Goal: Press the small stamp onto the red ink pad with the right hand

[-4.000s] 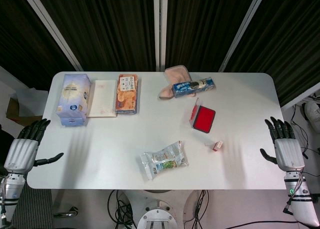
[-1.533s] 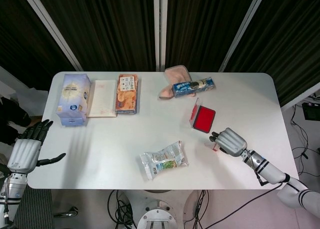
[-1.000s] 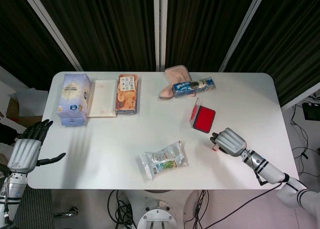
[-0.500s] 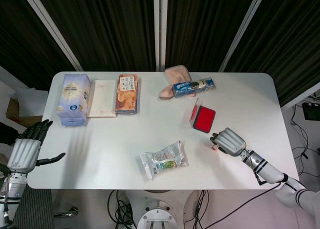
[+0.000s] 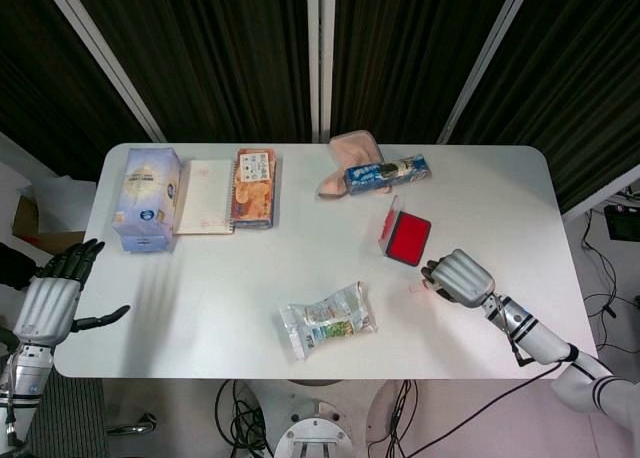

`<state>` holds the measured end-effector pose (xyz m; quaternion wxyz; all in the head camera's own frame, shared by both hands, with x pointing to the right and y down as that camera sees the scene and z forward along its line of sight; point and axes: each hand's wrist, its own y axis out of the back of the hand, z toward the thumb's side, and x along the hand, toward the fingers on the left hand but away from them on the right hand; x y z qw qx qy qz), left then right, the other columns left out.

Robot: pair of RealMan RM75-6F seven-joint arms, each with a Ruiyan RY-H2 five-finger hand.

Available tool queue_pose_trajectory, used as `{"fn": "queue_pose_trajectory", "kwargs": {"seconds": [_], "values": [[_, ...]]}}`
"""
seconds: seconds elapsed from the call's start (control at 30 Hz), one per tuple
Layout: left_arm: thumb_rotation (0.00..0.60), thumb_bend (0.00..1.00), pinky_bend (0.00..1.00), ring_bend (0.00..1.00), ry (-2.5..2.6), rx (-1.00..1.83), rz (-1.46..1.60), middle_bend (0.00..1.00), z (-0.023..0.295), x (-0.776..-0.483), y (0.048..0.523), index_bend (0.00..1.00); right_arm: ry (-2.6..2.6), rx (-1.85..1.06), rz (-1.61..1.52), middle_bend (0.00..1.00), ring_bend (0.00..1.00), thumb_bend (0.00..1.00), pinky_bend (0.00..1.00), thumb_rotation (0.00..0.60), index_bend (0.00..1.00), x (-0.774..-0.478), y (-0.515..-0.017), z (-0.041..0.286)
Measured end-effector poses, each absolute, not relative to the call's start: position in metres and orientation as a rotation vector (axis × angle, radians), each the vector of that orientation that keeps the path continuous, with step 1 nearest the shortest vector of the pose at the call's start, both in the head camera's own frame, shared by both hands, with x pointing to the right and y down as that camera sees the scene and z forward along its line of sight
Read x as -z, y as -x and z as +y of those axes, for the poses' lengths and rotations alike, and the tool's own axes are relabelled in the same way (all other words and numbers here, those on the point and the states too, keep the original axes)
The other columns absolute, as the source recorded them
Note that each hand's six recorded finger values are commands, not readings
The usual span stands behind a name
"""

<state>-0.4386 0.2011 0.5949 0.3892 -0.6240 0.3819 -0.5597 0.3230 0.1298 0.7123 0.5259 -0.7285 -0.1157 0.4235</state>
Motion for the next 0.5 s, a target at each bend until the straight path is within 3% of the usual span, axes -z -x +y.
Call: {"fn": "queue_pose_trajectory", "kwargs": {"seconds": [0.23,0.5], "values": [[0.112,0.0,0.17,0.08,1.596,1.418,0.97,0.07,0.2,-0.596,0.438,0.0,1.745,-1.061,-0.387,0.59,0.73,0.28,0.98,0.6,0.69,-0.703,-0.33,0.101],[0.109,0.0,0.17,0.08,1.595,1.425,0.977,0.06,0.2,-0.597,0.442,0.0,1.843,-1.257,-0.516,0.6,0.73,0.28,0.98,0.6,0.7,-0.718,-0.343,0.067]]}}
